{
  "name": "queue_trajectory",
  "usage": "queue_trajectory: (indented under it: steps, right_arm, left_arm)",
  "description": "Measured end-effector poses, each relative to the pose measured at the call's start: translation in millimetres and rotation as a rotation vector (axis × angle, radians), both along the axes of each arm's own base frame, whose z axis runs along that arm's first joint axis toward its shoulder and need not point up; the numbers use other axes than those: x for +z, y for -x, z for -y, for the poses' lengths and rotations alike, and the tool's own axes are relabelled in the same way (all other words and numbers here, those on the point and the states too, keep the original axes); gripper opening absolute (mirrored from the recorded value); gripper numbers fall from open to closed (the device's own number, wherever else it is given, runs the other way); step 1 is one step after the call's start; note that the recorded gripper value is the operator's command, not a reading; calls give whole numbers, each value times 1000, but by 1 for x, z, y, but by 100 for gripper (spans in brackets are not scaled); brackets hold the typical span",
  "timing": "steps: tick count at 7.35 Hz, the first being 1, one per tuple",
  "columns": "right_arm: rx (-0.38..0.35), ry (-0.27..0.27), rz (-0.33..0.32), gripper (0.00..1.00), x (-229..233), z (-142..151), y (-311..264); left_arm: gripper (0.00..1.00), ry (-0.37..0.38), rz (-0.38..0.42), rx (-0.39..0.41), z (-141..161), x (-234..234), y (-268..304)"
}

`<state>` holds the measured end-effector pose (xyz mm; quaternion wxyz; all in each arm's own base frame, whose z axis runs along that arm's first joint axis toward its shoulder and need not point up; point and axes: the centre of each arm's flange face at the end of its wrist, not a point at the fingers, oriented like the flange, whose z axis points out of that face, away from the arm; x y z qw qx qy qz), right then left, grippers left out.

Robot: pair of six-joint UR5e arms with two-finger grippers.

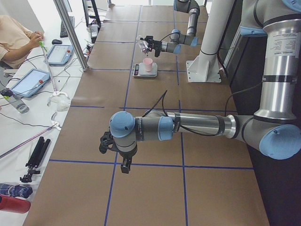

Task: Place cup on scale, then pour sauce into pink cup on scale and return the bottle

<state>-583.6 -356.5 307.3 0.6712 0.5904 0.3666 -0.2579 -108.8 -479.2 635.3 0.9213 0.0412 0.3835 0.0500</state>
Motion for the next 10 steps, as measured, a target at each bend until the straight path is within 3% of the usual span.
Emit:
queue_trajectory:
  steps: [10]
  right_arm:
    - [6,-11,-11,0,-11,2,1]
  left_arm:
    - [100,2,-1,0,0,1,0]
